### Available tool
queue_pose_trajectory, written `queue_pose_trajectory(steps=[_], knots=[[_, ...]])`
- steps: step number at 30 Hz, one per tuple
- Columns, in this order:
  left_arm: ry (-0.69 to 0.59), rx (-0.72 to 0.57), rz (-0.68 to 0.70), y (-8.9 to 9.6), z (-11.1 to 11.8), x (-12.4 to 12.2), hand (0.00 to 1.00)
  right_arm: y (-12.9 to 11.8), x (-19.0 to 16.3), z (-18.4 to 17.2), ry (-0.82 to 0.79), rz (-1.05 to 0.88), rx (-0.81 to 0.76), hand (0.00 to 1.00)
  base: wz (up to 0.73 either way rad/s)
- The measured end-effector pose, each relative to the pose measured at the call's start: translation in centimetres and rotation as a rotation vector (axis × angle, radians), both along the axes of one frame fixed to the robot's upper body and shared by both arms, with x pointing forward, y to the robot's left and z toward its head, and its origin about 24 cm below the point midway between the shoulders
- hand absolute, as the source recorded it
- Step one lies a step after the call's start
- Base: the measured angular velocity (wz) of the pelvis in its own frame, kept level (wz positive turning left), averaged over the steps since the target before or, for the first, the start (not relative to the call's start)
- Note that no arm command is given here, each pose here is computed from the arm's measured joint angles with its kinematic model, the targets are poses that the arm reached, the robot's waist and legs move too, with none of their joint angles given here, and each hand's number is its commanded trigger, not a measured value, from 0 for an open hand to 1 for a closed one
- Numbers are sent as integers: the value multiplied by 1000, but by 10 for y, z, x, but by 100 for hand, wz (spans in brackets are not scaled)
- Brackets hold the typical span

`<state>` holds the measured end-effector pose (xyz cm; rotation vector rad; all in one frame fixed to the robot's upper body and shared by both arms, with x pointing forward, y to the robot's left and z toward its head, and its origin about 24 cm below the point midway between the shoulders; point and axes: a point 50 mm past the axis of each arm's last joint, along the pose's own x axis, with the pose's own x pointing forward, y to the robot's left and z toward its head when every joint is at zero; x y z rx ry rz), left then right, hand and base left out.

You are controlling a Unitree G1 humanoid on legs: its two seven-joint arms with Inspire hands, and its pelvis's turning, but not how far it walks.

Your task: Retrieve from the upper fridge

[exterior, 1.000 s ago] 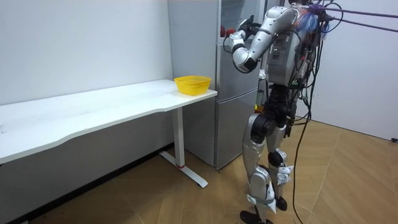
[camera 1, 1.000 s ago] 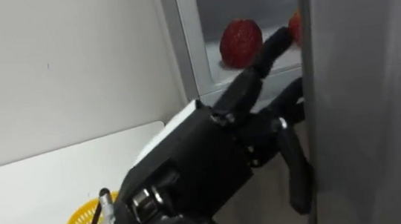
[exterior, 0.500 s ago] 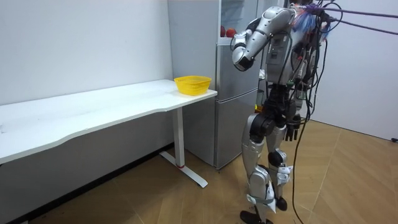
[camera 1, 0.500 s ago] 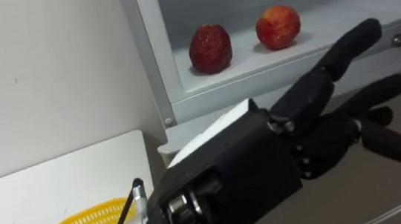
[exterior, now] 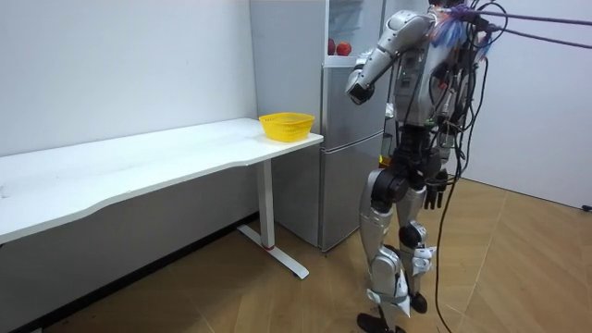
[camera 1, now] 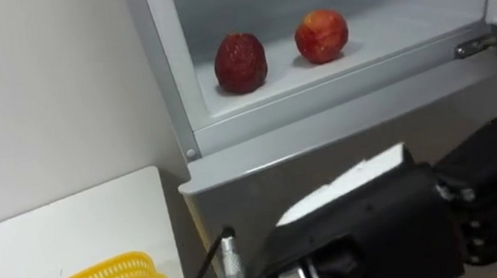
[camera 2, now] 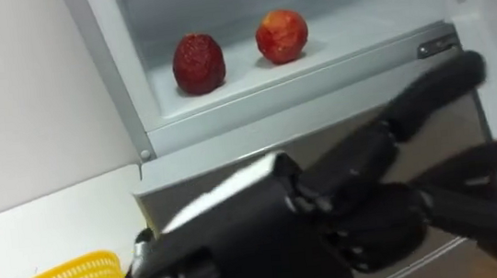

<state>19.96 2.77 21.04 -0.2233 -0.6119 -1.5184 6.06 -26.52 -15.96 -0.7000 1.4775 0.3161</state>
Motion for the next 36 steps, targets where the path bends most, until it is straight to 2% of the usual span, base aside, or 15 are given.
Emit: queue_pose_trajectory(steps=[6, 11, 20, 27, 36], knots=[[-51, -25, -75, -16, 14, -5, 0, 4, 10, 0, -5, 48, 10, 0, -5], [-41, -22, -122, -24, 13, -10, 0, 7, 13, 0, -4, 58, 23, 0, 0], [-16, -12, -159, -51, 18, -11, 0, 8, 20, 1, -21, 87, 15, 0, -1], [10, -13, -148, -61, 19, -11, 0, 9, 22, 1, -29, 98, 10, 0, -4], [6, -17, -130, -64, 23, -10, 0, 10, 25, 2, -42, 103, 11, 0, -4]])
